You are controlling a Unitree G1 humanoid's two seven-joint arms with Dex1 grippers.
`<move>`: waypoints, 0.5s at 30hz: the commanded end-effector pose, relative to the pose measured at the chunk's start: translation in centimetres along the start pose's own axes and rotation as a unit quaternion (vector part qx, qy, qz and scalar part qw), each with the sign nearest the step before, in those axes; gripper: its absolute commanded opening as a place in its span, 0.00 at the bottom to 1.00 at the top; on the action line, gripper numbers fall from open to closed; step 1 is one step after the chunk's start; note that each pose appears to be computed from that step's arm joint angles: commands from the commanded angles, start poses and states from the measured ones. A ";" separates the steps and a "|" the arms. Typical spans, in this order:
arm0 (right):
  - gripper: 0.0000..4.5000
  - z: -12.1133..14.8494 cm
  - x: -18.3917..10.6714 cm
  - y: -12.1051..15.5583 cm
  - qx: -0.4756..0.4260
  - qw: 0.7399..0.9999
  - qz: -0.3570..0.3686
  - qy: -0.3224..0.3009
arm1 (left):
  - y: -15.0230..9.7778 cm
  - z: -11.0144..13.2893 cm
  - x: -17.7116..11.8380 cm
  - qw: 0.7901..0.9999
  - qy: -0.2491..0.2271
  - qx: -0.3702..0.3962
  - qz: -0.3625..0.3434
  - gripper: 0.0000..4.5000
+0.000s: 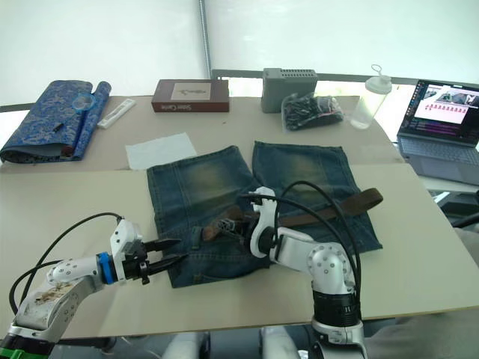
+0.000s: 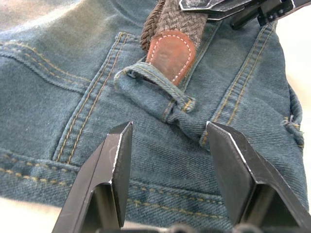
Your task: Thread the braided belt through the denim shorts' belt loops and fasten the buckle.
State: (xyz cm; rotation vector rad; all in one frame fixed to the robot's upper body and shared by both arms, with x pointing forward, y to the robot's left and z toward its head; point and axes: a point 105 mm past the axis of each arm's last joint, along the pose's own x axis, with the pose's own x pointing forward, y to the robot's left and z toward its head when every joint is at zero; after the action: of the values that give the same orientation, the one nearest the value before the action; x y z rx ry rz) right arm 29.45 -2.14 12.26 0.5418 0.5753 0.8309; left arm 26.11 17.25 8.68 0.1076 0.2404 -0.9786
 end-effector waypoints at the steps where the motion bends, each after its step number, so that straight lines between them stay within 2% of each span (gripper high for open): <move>1: 0.00 -0.8 0.4 -0.2 0.002 1.000 -0.009 0.021 | -0.1 0.9 -0.4 1.000 -0.013 0.014 0.003 0.56; 15: 0.00 -2.7 2.5 -1.3 -0.091 0.991 -0.053 0.084 | -0.4 0.3 -0.9 1.000 -0.007 0.015 0.008 0.56</move>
State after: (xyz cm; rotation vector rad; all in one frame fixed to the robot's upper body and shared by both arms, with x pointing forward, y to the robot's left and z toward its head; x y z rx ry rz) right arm 30.44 -0.94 10.85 0.3204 0.5872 0.8047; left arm 25.43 17.86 8.48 0.1063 0.2485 -0.9614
